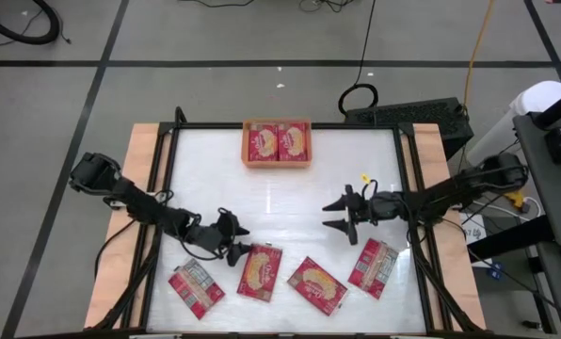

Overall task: Sort popcorn bags into baskets
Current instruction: Put the red popcorn bag into the orange bin

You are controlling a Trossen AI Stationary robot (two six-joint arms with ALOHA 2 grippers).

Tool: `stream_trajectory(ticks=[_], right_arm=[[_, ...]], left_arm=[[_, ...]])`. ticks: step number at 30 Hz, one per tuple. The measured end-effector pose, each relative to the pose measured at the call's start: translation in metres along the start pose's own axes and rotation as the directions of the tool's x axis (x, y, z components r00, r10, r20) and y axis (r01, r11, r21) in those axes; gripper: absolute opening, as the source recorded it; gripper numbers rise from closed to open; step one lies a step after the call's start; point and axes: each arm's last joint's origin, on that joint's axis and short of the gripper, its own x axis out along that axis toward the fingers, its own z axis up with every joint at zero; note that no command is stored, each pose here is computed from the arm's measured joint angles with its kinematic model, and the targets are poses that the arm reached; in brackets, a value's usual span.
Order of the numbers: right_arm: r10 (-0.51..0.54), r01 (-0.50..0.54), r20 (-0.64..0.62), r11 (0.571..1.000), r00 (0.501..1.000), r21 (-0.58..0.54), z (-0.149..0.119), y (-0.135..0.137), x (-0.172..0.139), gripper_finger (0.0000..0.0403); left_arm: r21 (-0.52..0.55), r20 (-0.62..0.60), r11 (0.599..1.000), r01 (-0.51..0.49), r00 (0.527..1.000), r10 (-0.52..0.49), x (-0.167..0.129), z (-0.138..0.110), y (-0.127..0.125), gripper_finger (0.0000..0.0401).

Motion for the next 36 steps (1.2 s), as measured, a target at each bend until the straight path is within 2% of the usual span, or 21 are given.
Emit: stream_trajectory(ticks=[6,11,15,21,24,29,31,36], right_arm=[[0.008,-0.008,0.002,1.0,1.0,-0.023,-0.003,0.009,-0.002,0.0217],[0.008,-0.008,0.005,0.999,1.0,-0.046,-0.003,0.01,-0.002,0.0217],[-0.013,0.014,0.02,0.997,1.0,-0.076,-0.002,0.009,-0.002,0.0217],[-0.016,0.019,0.03,0.993,0.999,-0.115,-0.001,0.009,-0.002,0.0217],[-0.013,0.017,0.034,0.993,0.999,-0.118,0.0,0.009,-0.002,0.0217],[-0.011,0.015,0.034,0.993,0.999,-0.117,0.0,0.009,-0.002,0.0217],[-0.011,0.015,0.034,0.993,0.999,-0.118,0.0,0.009,-0.002,0.0217],[0.011,0.0,0.093,0.993,0.996,-0.115,0.006,0.011,-0.002,0.0217]], left_arm=[[-0.084,-0.117,0.993,0.077,0.989,-0.087,-0.007,-0.024,-0.016,0.0298],[-0.231,-0.299,0.973,-0.006,0.952,-0.065,-0.01,-0.042,-0.032,0.0276],[-0.299,-0.36,0.954,0.0,0.926,-0.112,-0.009,-0.05,-0.051,0.0268],[-0.391,-0.393,0.919,-0.05,0.912,-0.117,0.005,-0.054,-0.06,0.0268],[-0.411,-0.387,0.91,-0.048,0.913,-0.127,0.01,-0.055,-0.063,0.0278],[-0.489,-0.37,0.872,-0.034,0.913,-0.172,0.013,-0.056,-0.066,0.0288],[-0.503,-0.369,0.863,-0.038,0.913,-0.175,0.013,-0.056,-0.067,0.0278],[-0.421,-0.38,0.907,-0.016,0.911,-0.16,0.012,-0.058,-0.065,0.0212]])
